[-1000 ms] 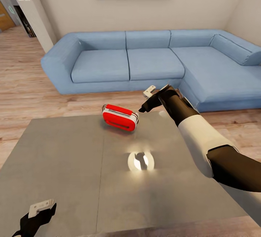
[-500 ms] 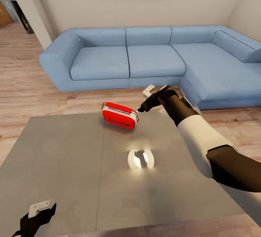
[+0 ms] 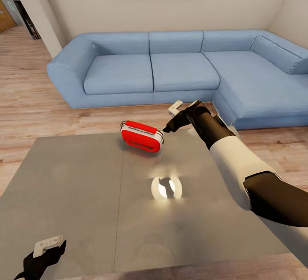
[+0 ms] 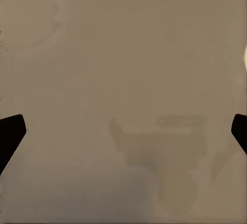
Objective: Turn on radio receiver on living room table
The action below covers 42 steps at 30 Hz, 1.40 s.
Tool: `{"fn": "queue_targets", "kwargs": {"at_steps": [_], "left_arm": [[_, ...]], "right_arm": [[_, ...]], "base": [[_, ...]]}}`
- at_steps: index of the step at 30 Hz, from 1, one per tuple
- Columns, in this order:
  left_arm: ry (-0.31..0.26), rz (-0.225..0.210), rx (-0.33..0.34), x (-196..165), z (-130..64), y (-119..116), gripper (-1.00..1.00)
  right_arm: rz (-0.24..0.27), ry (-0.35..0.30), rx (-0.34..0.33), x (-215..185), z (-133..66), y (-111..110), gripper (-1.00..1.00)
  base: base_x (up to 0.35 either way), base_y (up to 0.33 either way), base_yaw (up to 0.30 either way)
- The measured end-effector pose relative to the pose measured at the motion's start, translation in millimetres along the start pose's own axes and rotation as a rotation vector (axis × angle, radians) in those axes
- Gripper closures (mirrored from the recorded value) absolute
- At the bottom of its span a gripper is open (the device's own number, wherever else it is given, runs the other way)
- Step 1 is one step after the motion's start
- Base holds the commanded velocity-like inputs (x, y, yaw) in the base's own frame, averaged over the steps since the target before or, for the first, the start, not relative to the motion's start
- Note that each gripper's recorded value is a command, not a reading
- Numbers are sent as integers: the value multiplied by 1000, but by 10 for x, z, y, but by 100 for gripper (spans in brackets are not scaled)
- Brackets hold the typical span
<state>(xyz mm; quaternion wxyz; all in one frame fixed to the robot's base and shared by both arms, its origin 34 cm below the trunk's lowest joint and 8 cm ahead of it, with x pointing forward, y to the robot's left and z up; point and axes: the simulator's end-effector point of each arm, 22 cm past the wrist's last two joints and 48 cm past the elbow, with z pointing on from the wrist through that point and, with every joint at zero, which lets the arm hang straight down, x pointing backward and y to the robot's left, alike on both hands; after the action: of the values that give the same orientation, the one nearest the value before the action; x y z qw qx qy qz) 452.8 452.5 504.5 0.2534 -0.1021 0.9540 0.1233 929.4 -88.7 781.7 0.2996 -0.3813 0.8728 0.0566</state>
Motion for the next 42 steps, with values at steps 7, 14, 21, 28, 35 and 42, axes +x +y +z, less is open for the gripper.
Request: {"fn": "queue_targets", "kwargs": {"at_steps": [7, 14, 21, 28, 35, 42], "left_arm": [[3, 0, 0, 8, 1, 0, -100], [4, 1, 0, 14, 3, 0, -100], [8, 2, -1, 32, 8, 2, -100], [9, 3, -1, 41, 10, 3, -100], [9, 3, -1, 40, 11, 3, -100], [9, 1, -1, 39, 11, 2, -100]], "right_arm": [[1, 3, -2, 14, 12, 4, -100], [2, 4, -3, 21, 21, 6, -100], [3, 7, -5, 41, 46, 12, -100], [4, 9, -7, 52, 62, 16, -100], [8, 10, -1, 89, 55, -37, -100], [15, 22, 17, 189, 37, -163, -100]], "base": [[0, 0, 199], [0, 0, 114], [0, 0, 242], [0, 0, 110], [0, 0, 7], [0, 0, 0]]}}
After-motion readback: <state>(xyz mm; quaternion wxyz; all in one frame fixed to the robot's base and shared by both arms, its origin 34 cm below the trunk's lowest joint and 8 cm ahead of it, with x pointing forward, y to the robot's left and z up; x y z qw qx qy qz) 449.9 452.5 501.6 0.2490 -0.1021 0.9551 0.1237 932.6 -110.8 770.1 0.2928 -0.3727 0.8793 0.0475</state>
